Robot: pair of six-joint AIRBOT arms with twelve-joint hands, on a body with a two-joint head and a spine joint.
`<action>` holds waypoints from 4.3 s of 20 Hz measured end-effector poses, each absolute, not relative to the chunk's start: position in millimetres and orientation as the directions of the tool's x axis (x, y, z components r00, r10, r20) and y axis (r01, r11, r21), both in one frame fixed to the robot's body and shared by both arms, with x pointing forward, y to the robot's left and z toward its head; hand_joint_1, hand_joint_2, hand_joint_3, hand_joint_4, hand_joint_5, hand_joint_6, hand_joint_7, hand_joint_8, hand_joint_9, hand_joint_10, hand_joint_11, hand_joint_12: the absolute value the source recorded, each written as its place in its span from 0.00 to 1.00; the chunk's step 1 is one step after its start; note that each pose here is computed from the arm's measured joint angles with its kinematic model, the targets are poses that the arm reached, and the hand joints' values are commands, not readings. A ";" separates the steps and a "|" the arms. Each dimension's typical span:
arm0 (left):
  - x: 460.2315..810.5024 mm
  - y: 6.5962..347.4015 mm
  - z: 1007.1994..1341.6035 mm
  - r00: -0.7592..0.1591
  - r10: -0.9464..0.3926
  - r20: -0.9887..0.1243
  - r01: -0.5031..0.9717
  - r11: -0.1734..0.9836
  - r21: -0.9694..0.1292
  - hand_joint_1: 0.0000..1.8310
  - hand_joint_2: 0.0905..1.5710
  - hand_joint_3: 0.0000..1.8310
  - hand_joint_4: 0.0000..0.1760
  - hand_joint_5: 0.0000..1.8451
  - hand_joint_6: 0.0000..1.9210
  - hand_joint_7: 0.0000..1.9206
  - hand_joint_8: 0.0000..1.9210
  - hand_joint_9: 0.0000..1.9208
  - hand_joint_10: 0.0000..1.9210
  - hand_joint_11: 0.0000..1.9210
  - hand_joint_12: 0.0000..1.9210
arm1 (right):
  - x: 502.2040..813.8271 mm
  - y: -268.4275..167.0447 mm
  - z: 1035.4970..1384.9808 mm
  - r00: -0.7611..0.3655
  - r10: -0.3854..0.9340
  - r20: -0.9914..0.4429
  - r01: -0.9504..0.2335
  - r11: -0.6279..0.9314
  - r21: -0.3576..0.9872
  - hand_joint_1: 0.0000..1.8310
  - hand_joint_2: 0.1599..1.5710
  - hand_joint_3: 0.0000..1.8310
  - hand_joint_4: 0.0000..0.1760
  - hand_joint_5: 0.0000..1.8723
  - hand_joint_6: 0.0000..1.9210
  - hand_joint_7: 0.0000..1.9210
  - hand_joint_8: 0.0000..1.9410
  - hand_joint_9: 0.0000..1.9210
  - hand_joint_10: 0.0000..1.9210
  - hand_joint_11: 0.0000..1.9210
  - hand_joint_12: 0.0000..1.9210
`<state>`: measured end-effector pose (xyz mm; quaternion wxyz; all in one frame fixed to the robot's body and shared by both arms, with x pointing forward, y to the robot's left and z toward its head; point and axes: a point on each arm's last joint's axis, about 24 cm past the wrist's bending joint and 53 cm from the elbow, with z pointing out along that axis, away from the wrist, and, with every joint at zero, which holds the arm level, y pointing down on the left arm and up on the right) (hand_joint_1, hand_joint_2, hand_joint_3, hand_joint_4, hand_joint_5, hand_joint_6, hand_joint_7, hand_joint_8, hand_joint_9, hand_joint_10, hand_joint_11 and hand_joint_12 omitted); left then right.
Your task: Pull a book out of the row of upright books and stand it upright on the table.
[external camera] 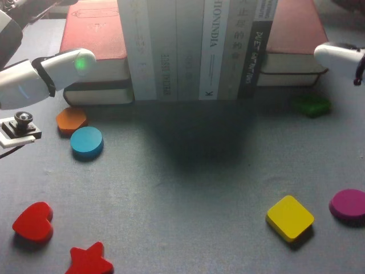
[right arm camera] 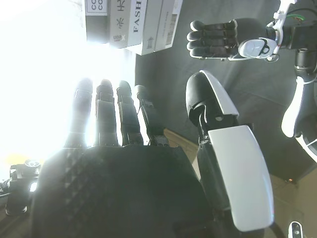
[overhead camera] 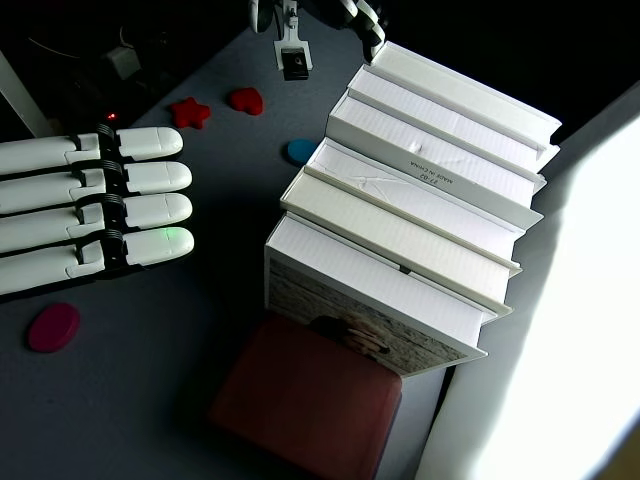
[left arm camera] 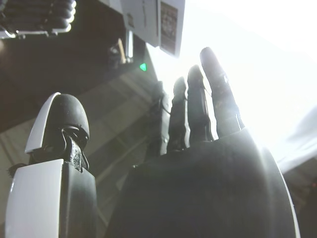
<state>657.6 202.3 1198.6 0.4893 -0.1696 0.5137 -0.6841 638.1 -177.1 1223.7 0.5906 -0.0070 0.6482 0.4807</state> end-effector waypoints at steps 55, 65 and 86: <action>655.5 214.6 1184.9 -0.445 -0.860 -0.251 0.465 0.018 -0.885 0.25 0.80 0.00 0.12 0.13 0.00 0.04 0.00 0.03 0.00 0.00 0.00 | 591.9 -91.1 1221.2 -0.394 0.449 -0.802 -0.734 0.372 0.568 0.08 0.87 0.00 0.00 0.14 0.04 0.07 0.00 0.02 0.01 0.01 0.00; 655.3 215.1 1184.0 -0.445 -0.860 -0.251 0.463 0.020 -0.886 0.25 0.82 0.00 0.37 0.14 0.00 0.04 0.00 0.01 0.00 0.00 0.21 | 613.3 -101.7 1259.4 -0.301 0.397 -0.867 -0.777 0.425 0.465 0.61 0.66 0.00 0.53 0.00 0.00 0.00 0.00 0.00 0.00 0.00 0.00; 657.9 220.6 1168.9 -0.439 -0.866 -0.242 0.421 0.040 -0.906 0.18 0.84 0.00 0.33 0.09 0.00 0.03 0.00 0.00 0.00 0.00 0.04 | 590.2 2.5 1215.8 0.072 -0.392 -0.917 -0.921 0.327 -0.213 0.64 0.69 0.01 0.08 0.42 0.48 0.45 0.46 0.36 0.16 0.15 0.78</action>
